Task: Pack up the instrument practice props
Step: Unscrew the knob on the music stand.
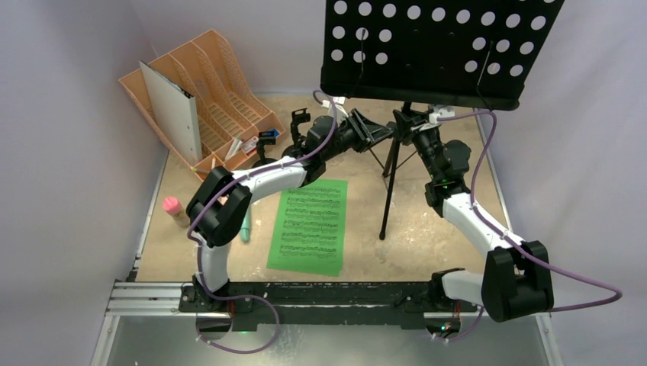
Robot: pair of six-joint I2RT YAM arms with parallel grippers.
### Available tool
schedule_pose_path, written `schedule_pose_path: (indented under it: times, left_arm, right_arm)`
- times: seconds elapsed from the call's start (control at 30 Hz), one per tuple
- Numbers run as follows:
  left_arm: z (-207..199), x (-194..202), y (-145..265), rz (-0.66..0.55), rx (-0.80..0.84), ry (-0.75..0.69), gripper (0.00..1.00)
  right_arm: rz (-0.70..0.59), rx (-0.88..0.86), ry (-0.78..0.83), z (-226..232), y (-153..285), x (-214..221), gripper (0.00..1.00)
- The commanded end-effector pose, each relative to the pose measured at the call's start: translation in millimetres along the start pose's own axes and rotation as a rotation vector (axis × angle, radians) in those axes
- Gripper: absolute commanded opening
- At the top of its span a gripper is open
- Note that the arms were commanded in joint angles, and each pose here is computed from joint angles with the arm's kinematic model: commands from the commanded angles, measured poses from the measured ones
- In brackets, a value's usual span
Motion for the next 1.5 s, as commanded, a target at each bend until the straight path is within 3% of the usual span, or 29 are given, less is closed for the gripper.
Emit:
schedule_pose_path:
  times: [0.0, 0.63, 0.73, 0.77, 0.9, 0.97, 1.2, 1.33, 1.47]
  left_arm:
    - [-13.3, 7.1, 0.3, 0.020, 0.010, 0.179, 0.00]
    - [-9.5, 5.7, 20.8, -0.064, 0.140, 0.623, 0.00]
    - [-15.9, 5.1, 23.0, -0.062, 0.178, 0.614, 0.00]
    - [-18.5, 5.8, 22.7, -0.058, 0.178, 0.579, 0.01]
    - [-27.6, 7.3, 27.8, -0.051, 0.171, 0.423, 0.32]
    - [-28.2, 3.7, 34.4, -0.056, 0.172, 0.341, 0.40]
    - [-7.4, -19.6, 65.7, -0.057, 0.187, 0.071, 0.48]
    - [-4.0, -38.1, 76.0, -0.078, 0.160, -0.238, 0.49]
    - [6.1, -57.4, 77.2, -0.130, 0.063, -0.671, 0.49]
  right_arm:
    - [-0.068, -0.057, 0.004, 9.9, -1.1, -22.6, 0.00]
    - [-0.056, -0.072, -0.012, 11.4, -4.1, -20.2, 0.00]
    - [-0.055, -0.072, -0.013, 11.4, -4.4, -20.8, 0.00]
    - [-0.053, -0.068, -0.013, 10.7, -4.7, -20.7, 0.00]
    - [-0.052, -0.068, -0.014, 9.9, -6.7, -23.5, 0.01]
    - [-0.046, -0.061, -0.020, 8.9, -8.2, -23.4, 0.09]
    - [-0.029, -0.052, -0.047, 6.9, -15.0, -29.1, 0.41]
    - [-0.027, -0.049, -0.064, 6.4, -16.5, -36.5, 0.64]
    - [-0.014, -0.016, -0.070, 3.7, -11.4, -44.3, 0.86]
Point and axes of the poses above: each gripper's point midway between its finger pads, its own y axis back along the fingers, its own z axis along the line the jaws close on, x = y × z, the point moved 6 cm from there along y, back along the fingers, and after that the axes turned 7 degrees about y, right-handed, at the moved point
